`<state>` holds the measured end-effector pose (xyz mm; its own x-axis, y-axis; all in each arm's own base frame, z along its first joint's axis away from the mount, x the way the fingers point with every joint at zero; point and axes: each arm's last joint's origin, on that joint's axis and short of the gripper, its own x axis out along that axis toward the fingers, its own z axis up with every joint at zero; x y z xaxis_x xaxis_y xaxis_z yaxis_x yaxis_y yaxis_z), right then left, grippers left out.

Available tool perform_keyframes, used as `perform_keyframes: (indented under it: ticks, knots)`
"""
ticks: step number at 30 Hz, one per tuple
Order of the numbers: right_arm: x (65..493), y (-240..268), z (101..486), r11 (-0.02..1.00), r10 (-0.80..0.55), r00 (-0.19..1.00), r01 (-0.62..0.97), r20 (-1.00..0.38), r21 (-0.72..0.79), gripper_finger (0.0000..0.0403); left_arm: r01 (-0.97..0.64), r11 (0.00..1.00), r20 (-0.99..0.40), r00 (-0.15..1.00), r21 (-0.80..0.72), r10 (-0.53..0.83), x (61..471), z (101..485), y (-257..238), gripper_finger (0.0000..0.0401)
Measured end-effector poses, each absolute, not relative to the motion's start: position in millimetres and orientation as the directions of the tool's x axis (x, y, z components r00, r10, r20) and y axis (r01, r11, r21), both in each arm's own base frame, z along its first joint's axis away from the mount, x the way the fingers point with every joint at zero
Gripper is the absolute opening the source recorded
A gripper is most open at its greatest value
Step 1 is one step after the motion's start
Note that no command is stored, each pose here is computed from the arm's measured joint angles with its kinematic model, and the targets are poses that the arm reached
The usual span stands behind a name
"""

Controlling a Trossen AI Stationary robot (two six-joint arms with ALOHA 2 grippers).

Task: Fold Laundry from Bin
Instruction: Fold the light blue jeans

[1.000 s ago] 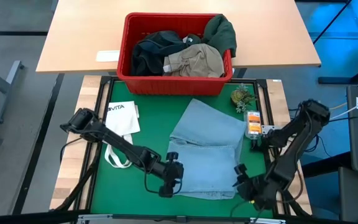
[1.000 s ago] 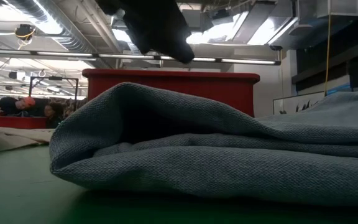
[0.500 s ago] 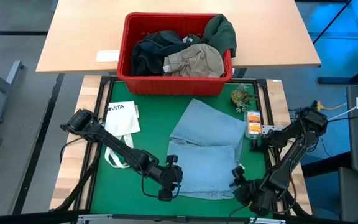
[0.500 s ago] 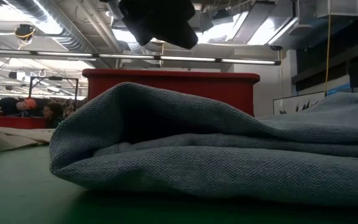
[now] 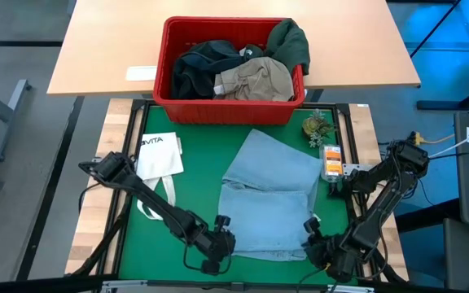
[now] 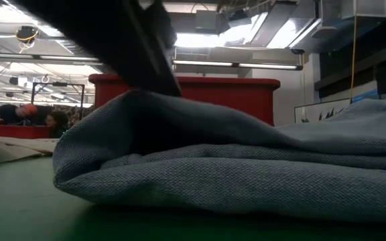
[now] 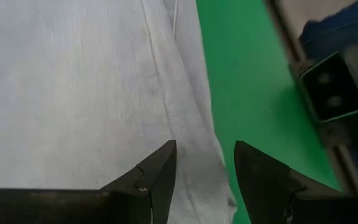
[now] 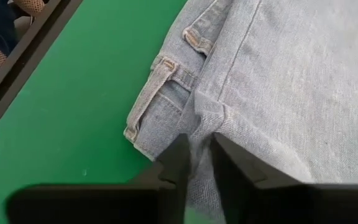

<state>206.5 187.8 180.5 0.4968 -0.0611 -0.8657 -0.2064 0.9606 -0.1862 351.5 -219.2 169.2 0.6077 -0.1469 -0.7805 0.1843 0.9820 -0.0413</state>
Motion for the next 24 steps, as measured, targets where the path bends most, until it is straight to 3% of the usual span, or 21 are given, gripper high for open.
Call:
perform_keyframes:
  ticks: [5, 9, 17, 24]
  knots:
    - [206, 189, 180, 0.968, -0.029, 0.476, -0.206, -0.879, -0.143, 0.0006, 0.166, 0.986, -0.794, 0.598, -0.006, -0.105, 353, 158, -219, 0.0154]
    - [207, 190, 182, 0.98, -0.01, 0.476, -0.17, -0.88, -0.103, 0.0013, 0.139, 0.989, -0.808, 0.586, 0.04, -0.05, 351, 155, -216, 0.0124]
    - [213, 196, 194, 0.983, 0.015, 0.501, -0.164, -0.865, -0.078, 0.0005, 0.108, 0.993, -0.81, 0.585, 0.04, -0.031, 351, 155, -214, 0.0013]
    - [219, 204, 210, 0.986, 0.078, 0.522, -0.165, -0.849, -0.011, 0.0003, 0.117, 0.993, -0.803, 0.593, 0.014, -0.058, 347, 173, -212, 0.0008]
